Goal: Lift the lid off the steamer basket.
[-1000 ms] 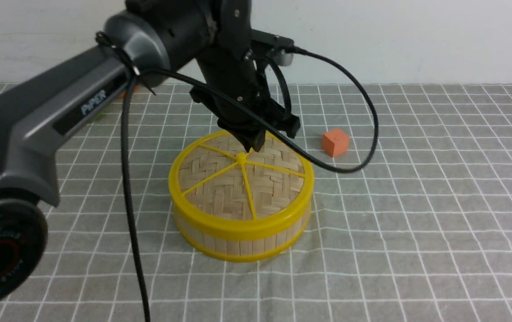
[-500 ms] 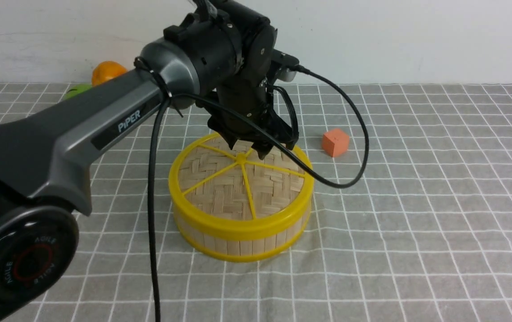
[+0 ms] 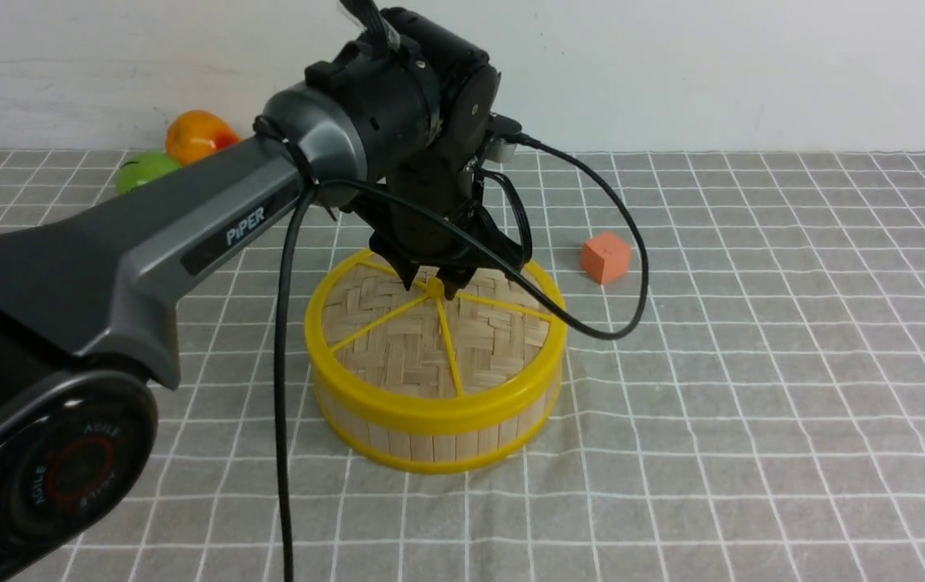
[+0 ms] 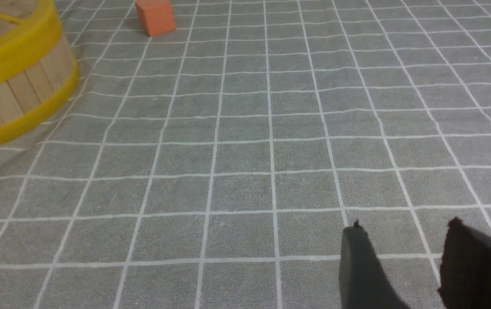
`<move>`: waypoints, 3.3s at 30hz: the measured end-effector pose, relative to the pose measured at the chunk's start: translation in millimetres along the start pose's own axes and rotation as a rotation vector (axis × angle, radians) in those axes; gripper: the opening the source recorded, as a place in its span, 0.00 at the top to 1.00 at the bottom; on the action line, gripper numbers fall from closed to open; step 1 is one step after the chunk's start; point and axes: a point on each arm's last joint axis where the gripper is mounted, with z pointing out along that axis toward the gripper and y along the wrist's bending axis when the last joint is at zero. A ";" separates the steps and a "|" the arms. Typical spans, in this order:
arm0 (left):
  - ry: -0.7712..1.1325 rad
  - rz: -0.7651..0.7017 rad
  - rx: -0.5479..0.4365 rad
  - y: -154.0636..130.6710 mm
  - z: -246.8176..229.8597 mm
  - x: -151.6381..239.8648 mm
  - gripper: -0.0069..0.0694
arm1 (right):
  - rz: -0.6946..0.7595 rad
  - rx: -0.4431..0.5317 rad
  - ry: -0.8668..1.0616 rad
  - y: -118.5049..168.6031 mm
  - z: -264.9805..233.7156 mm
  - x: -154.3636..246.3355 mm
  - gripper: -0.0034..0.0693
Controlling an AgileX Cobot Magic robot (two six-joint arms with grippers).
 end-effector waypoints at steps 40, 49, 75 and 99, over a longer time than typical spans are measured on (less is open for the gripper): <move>-0.107 -0.501 -0.134 203.6 -105.0 50.8 0.78 | 0.001 0.000 0.000 0.0 0.0 0.0 0.62; -0.011 -0.557 -0.123 213.9 -3.3 83.4 0.78 | 0.000 0.000 0.000 0.0 0.0 0.0 0.62; -0.206 -0.481 -0.020 185.0 -31.5 60.9 0.23 | 0.001 0.000 0.000 0.0 0.0 0.0 0.62; -1.019 -0.447 0.074 113.9 -189.1 307.1 0.93 | 0.001 0.000 0.000 0.0 0.0 0.0 0.62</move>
